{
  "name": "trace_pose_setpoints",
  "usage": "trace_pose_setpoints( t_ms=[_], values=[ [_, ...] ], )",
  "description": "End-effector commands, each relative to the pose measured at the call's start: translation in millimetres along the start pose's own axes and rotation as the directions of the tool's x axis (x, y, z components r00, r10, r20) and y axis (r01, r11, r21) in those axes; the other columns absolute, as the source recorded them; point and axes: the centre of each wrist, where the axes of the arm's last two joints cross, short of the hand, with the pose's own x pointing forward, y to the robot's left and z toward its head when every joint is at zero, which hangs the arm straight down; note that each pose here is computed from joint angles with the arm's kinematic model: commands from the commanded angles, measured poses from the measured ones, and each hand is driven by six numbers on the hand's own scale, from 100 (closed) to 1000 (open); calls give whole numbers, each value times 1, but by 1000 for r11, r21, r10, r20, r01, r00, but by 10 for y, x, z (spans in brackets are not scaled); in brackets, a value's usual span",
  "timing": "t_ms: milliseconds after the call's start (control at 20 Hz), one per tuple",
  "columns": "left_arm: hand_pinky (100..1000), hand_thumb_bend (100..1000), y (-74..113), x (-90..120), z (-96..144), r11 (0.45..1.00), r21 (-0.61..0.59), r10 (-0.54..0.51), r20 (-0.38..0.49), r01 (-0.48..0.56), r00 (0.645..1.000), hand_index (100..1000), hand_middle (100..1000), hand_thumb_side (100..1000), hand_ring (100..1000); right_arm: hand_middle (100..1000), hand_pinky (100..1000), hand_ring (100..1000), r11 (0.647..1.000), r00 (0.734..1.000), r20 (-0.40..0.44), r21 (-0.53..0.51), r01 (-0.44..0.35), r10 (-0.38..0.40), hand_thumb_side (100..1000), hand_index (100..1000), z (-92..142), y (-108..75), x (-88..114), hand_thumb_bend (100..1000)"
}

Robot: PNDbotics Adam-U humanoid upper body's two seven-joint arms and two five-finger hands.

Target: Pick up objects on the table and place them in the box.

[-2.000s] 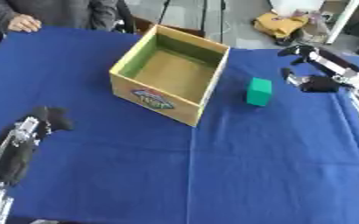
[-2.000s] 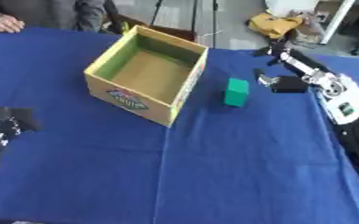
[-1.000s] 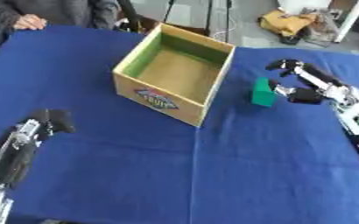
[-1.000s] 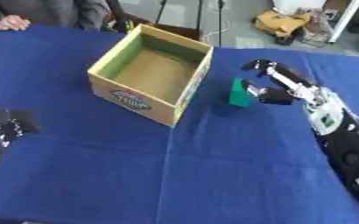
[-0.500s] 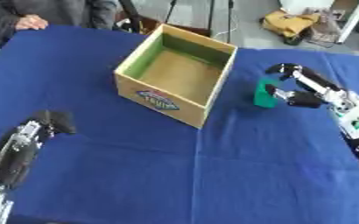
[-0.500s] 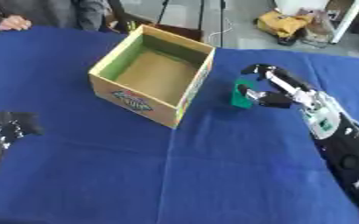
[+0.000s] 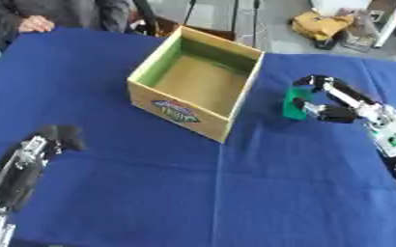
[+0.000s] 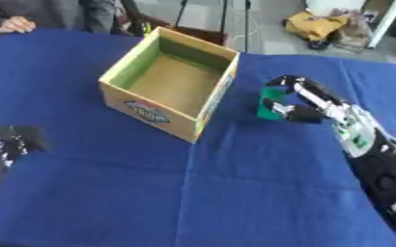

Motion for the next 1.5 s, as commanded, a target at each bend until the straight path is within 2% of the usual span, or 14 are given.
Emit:
trace_pose_setpoints(
  t_ms=[50,350,1000,1100,1500],
  values=[
    [861,371,51,68,-22,1000,-13,-28,18,28,999,764,572,969,652,841,798,936,999,999,-17,-10,-34,34,842,907,63,-179,-53,342],
    [861,371,51,69,-23,999,-16,-29,19,29,999,764,573,971,652,835,793,933,999,999,-25,13,-40,41,791,912,89,-171,-76,377],
    [862,369,51,72,-23,999,-16,-29,20,29,999,764,574,972,653,838,794,937,999,999,-25,18,-41,41,737,930,98,-175,-79,339],
    [862,368,51,72,-23,999,-16,-28,20,29,999,764,574,972,654,890,798,941,999,999,-23,10,-37,38,723,960,95,-183,-75,329],
    [862,366,53,75,-25,999,-16,-30,21,30,999,764,574,973,655,912,799,943,999,999,-22,-12,-31,31,708,979,93,-202,-70,314]
  ],
)
